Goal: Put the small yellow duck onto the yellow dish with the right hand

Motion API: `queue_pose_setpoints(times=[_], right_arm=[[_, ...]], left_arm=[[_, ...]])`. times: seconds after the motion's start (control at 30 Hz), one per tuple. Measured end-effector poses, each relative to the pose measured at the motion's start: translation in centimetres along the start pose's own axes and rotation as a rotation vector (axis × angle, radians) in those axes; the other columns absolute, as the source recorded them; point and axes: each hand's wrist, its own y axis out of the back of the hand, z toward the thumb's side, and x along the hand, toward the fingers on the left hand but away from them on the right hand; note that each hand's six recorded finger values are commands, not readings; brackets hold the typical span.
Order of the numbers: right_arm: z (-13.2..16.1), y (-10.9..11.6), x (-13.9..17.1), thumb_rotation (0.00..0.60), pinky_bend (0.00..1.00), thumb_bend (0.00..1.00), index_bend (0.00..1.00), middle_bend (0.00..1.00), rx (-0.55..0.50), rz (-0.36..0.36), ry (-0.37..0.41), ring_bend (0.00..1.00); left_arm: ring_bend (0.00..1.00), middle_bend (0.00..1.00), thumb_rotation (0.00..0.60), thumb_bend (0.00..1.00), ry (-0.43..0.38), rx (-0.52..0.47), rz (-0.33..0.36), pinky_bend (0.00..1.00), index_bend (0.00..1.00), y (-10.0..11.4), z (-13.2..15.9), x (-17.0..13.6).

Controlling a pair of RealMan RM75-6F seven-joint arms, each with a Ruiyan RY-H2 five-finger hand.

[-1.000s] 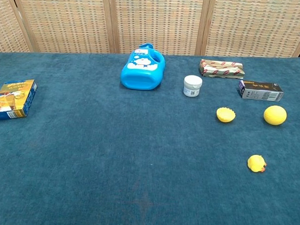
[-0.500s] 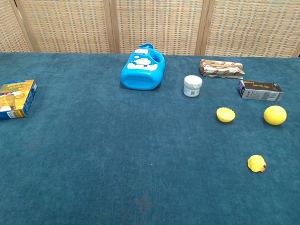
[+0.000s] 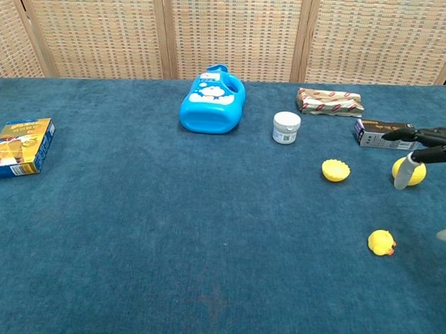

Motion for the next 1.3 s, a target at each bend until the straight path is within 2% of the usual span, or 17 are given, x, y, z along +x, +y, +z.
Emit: queue_pose_setpoints(times=[0.27,0.5,0.9,1.3], right_arm=[[0.5,-2.5,-2.1,0.6,0.0,0.26,0.36,0.0,0.006,0.087,-0.02,0.0],[0.7,-4.2,-2.9,0.6,0.0,0.27,0.37,0.0,0.016,0.14,-0.03,0.0],[1.4,-5.1,-3.4,0.6,0.0,0.27,0.38,0.0,0.028,0.158,-0.004,0.0],[1.3,-5.7,-3.7,0.6,0.0,0.3,0.5,0.0,0.043,0.169,-0.005,0.0]], left_arm=[[0.0,0.0,0.6,0.0,-0.007,0.01,-0.013,0.0,0.0,-0.3,0.3,0.3],[0.0,0.0,0.6,0.0,-0.008,0.01,-0.009,0.0,0.0,-0.3,0.3,0.3],[0.0,0.0,0.6,0.0,-0.006,0.011,-0.011,0.0,0.0,-0.3,0.3,0.4],[0.0,0.0,0.6,0.0,-0.002,0.012,-0.011,0.0,0.0,-0.4,0.3,0.4]])
